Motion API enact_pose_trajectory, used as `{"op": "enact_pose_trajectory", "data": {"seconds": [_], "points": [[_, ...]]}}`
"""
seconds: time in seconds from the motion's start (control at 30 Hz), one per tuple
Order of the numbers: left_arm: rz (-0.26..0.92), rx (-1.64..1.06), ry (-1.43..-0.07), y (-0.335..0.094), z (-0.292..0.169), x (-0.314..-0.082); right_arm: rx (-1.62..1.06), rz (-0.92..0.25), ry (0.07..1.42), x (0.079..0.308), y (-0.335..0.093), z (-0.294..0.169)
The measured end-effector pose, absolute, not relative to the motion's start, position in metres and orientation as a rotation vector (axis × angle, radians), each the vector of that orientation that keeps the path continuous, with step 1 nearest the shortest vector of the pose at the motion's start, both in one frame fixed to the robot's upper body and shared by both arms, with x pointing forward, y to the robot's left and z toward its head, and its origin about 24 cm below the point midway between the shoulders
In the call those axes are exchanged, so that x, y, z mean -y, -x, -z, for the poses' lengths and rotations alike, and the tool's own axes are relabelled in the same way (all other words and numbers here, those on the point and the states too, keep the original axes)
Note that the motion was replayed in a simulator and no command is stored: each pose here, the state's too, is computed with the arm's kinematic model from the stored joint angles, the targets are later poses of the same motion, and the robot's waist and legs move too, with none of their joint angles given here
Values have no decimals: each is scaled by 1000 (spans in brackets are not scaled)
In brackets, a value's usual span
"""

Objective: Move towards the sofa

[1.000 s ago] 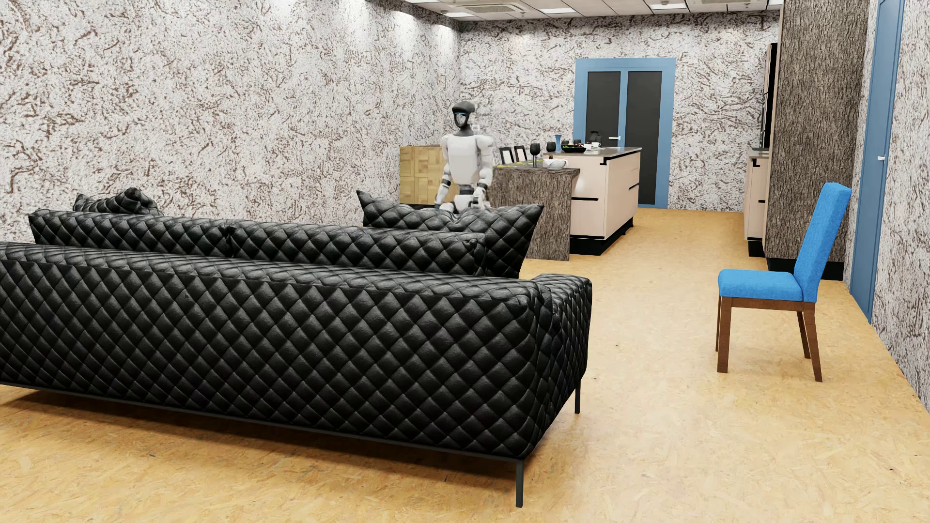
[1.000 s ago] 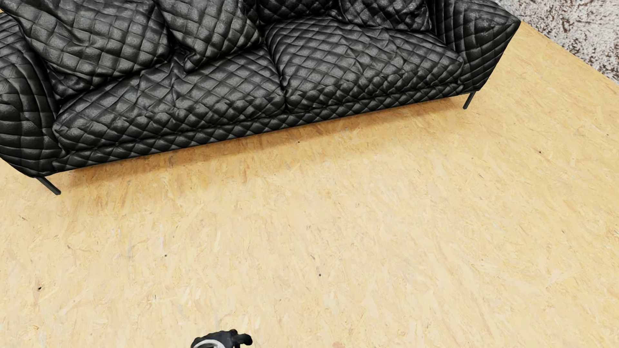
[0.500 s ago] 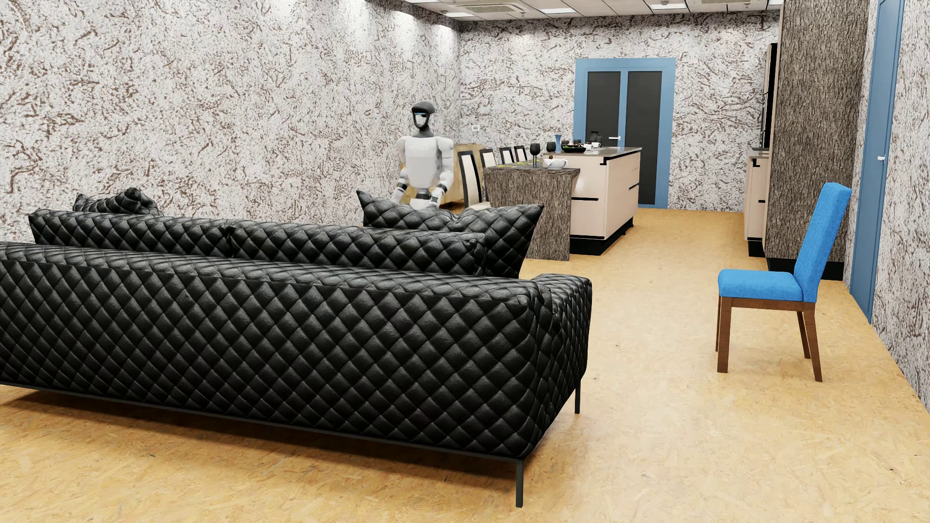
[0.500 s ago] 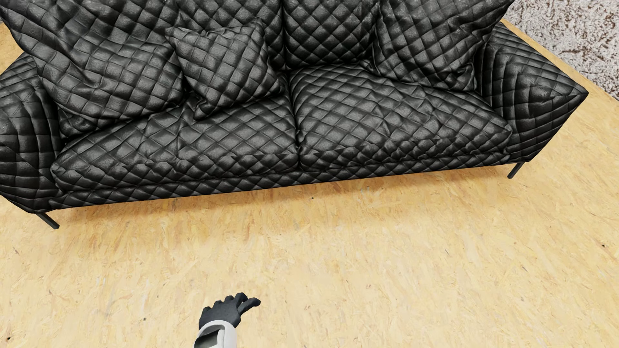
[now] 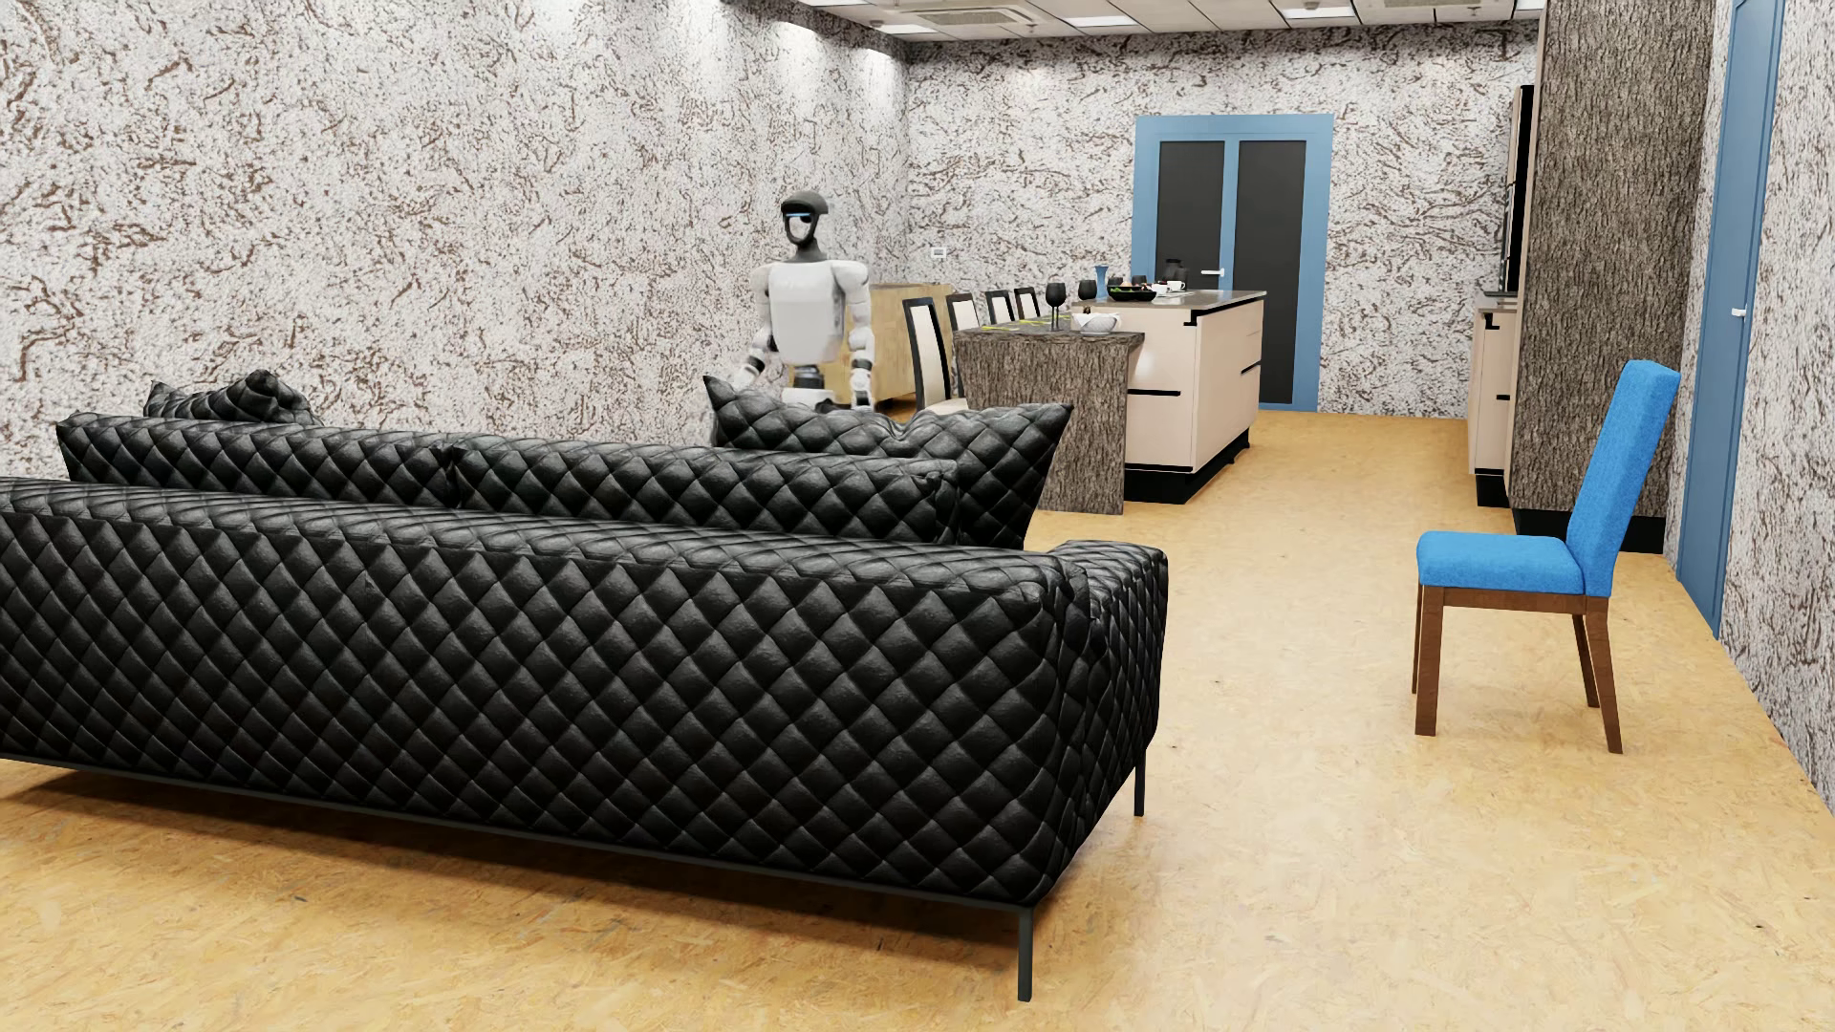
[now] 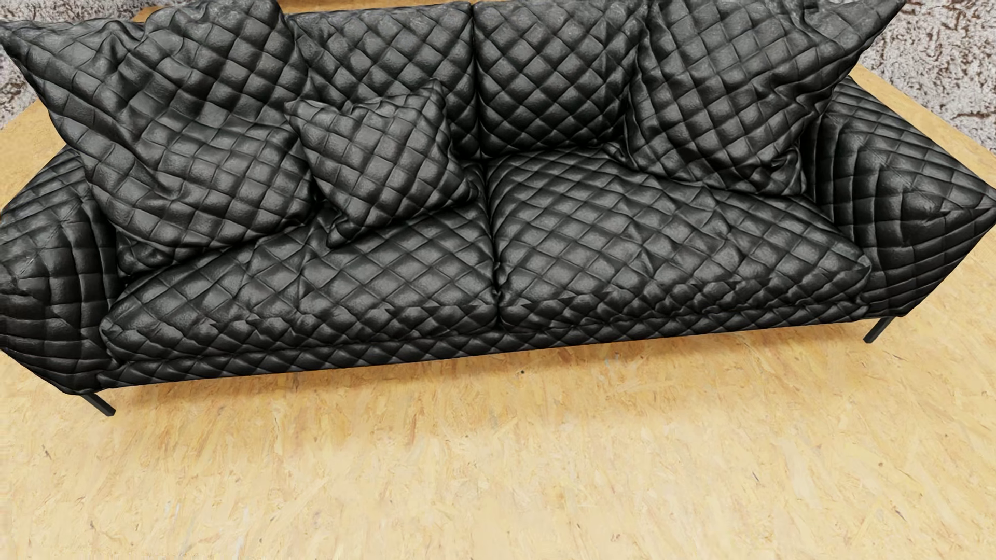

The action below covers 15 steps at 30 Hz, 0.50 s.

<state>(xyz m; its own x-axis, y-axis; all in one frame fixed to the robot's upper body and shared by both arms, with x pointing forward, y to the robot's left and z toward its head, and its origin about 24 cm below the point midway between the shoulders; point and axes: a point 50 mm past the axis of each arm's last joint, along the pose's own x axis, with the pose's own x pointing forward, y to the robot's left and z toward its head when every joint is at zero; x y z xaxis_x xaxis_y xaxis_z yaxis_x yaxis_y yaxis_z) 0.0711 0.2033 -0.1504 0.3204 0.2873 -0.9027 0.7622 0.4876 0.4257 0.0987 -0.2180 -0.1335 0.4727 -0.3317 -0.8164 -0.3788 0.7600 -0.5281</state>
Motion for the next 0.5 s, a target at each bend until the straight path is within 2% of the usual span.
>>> {"op": "enact_pose_trajectory", "data": {"seconds": [0.07,0.13,0.2,0.27,0.43,0.5], "points": [[290,-1130,-1063,-100,140,-200,-1270,-249,785,207,-72,151],[276,-994,-1077,-128,128,-194,-1364,-391,808,199,-52,159],[285,-875,-1092,-148,115,-189,-1380,-387,787,197,-43,160],[283,-823,-1096,-154,108,-188,-1353,-317,760,197,-43,159],[292,-932,-1142,-133,121,-195,-1230,-230,812,201,-76,151],[243,-977,-1200,-119,129,-201,-1177,-222,855,201,-94,147]]}}
